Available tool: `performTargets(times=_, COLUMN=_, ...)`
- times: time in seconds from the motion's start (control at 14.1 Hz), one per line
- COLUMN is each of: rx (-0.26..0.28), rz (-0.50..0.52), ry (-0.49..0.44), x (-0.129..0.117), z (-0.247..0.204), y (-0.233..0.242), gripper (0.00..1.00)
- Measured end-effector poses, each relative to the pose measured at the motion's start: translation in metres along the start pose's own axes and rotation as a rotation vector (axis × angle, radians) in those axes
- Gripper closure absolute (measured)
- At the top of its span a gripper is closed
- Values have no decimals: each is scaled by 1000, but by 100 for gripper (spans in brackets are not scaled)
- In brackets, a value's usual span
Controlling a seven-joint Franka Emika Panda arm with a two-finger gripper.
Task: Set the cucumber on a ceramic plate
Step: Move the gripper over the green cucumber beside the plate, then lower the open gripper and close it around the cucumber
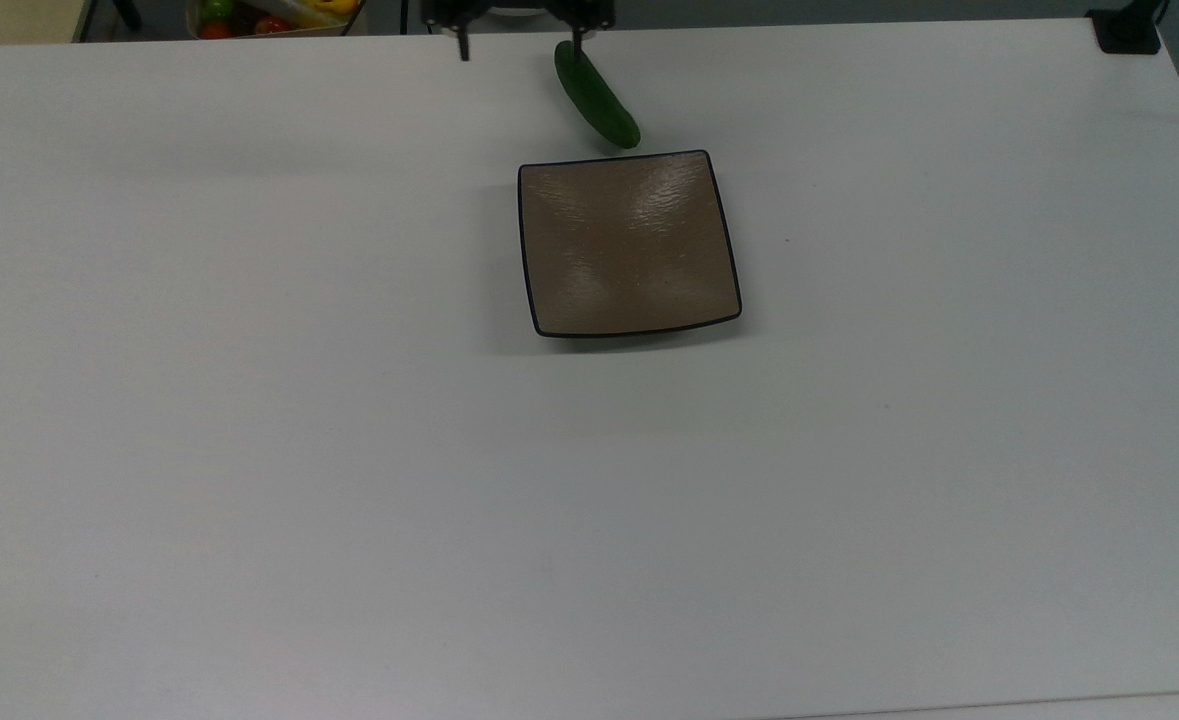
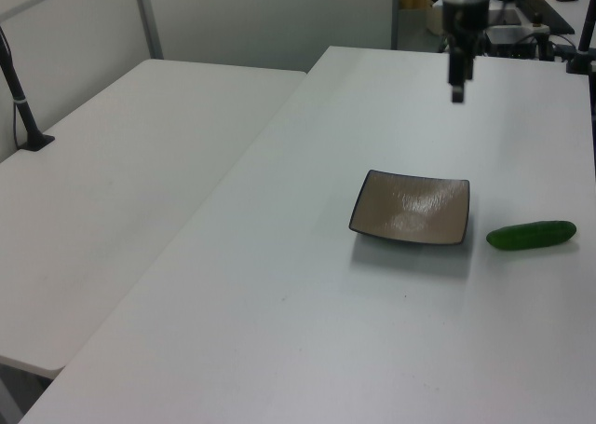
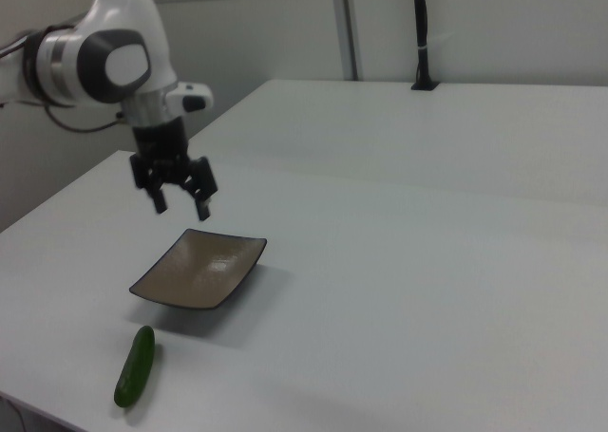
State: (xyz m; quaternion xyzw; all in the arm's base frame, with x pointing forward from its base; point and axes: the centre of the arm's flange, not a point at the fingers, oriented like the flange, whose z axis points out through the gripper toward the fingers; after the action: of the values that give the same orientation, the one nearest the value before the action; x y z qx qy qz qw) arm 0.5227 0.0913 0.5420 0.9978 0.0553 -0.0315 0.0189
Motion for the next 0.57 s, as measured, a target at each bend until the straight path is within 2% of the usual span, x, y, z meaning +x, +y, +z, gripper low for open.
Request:
performTargets(times=0.21, rx=-16, rz=-154, ry=-77, x=-40, z=49, y=-38, gripper=0)
performTargets(times=0.57, rx=-31, rz=-255, ry=-129, x=-81, z=119, y=-69, gripper=0)
